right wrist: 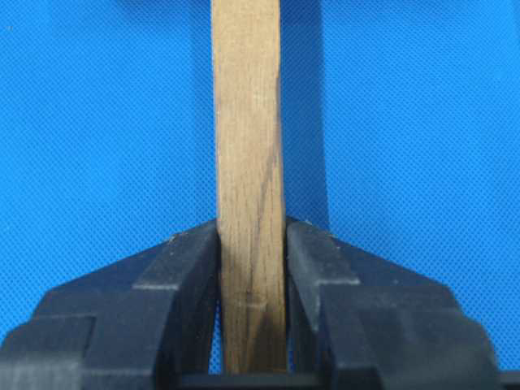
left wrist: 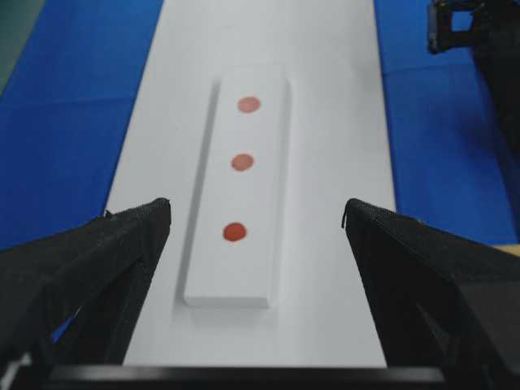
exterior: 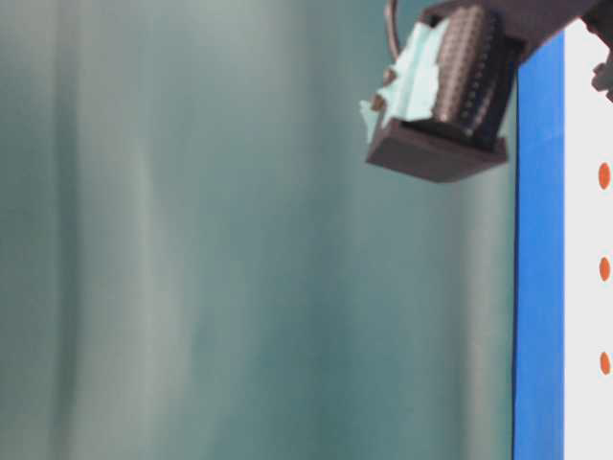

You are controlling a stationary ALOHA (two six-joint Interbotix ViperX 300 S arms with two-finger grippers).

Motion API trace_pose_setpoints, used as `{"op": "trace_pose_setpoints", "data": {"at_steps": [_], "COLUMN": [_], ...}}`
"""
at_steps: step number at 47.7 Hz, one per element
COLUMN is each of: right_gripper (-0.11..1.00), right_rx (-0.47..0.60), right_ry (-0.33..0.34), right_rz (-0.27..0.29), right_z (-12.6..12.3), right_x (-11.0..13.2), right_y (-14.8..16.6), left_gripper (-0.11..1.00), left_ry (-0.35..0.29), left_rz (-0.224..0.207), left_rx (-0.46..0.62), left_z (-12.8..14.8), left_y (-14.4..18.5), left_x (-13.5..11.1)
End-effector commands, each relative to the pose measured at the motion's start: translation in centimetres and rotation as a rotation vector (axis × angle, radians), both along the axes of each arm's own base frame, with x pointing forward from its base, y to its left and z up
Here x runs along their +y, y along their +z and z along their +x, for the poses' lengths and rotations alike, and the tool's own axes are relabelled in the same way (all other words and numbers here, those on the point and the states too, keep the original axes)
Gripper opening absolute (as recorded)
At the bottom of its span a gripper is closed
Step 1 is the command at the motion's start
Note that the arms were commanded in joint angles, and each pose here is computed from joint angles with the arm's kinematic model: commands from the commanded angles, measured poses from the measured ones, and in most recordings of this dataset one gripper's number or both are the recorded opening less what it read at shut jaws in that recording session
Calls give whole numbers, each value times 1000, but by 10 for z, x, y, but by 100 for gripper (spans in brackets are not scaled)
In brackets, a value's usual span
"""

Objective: Hit the mark with a hammer.

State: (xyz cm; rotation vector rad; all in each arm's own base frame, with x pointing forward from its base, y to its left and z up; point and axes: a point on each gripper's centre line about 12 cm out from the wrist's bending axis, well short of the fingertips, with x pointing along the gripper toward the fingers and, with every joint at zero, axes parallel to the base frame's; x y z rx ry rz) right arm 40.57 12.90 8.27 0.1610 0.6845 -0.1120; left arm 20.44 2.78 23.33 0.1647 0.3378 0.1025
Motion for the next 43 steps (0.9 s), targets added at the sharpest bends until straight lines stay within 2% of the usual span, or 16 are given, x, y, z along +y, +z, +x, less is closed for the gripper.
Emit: {"op": "trace_pose_setpoints", "data": {"at_steps": [1,12,14,20,22,28,30,35,43], "right_gripper": [9,9,12,44,58,89,90,84,84], "right_rx": [-18,-7,-9,-13,-22,-60,-76,-122,-205], "right_ry": [-3,5,5,4,1,12,14,18,31], "right_rz": [9,26,26,29,30,32,34,39,25], "right_z": [4,5,5,4,3,-1,-3,-11,-25], "right_x": [0,0,0,0,-1,-3,-4,-10,-23], "right_y": [7,7,8,10,15,35,43,67,107], "left_gripper": [86,86,86,86,86,86,86,86,86], "left_ry": [5,5,5,5,5,5,4,5,3], "left_rz": [-2,-2,-2,-4,-4,-4,-4,-5,-4], "left_rx": [-16,-16,-16,-14,-13,-11,-11,-10,-11], "left_z": [2,2,2,2,2,1,1,1,1], "left_y": [4,4,4,4,4,3,4,3,4], "left_x": [1,1,1,1,1,1,1,1,0]}}
